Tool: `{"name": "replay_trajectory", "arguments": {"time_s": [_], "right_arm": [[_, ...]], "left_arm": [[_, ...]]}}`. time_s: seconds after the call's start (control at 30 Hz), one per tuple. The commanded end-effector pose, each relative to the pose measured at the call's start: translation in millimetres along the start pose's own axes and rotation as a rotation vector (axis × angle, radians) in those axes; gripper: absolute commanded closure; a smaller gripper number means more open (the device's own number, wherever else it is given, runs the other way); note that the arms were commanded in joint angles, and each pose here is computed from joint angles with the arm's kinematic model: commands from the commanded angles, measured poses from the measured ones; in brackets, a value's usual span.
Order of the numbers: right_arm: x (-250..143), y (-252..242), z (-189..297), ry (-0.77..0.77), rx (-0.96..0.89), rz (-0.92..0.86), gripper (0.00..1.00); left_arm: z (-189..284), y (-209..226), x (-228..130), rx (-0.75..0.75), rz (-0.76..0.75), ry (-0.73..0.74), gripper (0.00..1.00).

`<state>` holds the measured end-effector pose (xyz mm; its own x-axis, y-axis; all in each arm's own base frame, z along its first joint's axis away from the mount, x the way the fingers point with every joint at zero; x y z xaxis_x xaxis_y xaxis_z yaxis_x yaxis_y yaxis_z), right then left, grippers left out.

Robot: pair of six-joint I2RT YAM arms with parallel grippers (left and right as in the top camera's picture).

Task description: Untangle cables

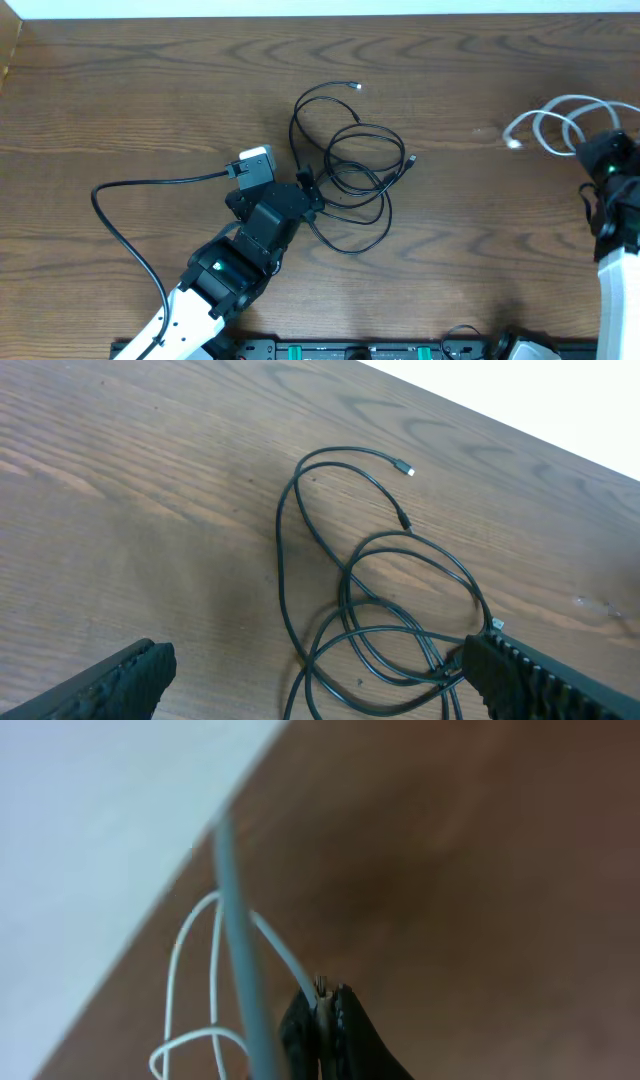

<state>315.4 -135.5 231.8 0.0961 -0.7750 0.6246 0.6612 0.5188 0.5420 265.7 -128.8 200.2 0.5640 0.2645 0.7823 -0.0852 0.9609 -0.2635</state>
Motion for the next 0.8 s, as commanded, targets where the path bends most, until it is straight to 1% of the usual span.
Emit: {"name": "replay_trajectory", "arguments": {"time_s": [0.0, 0.03, 0.07, 0.23, 0.37, 0.53, 0.6, 0.77], "right_arm": [[34.8, -50.1, -15.3, -0.245, -0.33, -0.041, 0.99], [35.7, -53.6, -22.0, -0.258, -0.353, -0.038, 0.99], [39.9, -60.9, -36.3, -0.303, -0.404, -0.034, 0.99], [56.1, -75.9, -67.2, -0.446, -0.484, -0.055, 0.99], [67.1, -91.4, -93.7, -0.516, -0.491, -0.098, 0.99], [91.9, -115.9, -105.6, -0.606, -0.484, -0.17, 0.99], [102.2, -123.9, -109.0, -0.62, -0.455, -0.197, 0.99], [114.6, -157.6, -123.1, -0.578, -0.42, -0.222, 0.99]], "left_arm": [[-0.4, 1.9, 2.3, 0.015, -0.017, -0.009, 0.03], [-0.4, 1.9, 2.3, 0.015, -0.017, -0.009, 0.03], [-0.4, 1.9, 2.3, 0.015, -0.017, -0.009, 0.03], [-0.4, 1.9, 2.3, 0.015, -0.017, -0.009, 0.03], [-0.4, 1.9, 2.3, 0.015, -0.017, -0.009, 0.03], [-0.4, 1.9, 2.3, 0.015, -0.017, -0.009, 0.03], [-0.3, 1.9, 2.3, 0.015, -0.017, -0.009, 0.03], [-0.7, 1.9, 2.1, 0.016, -0.017, -0.008, 0.03]]}}
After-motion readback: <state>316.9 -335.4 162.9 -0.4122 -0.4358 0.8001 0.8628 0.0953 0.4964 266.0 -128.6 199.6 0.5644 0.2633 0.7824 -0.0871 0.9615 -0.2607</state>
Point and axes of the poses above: each gripper's point midway between its finger pads, its own z axis back along the fingers, its own y axis along the line the jaws close on, x = y × z, the point moved 2 cm from there along z, back along the fingers, and after that the axes turned 6 degrees about -z, right-handed, at the moved point
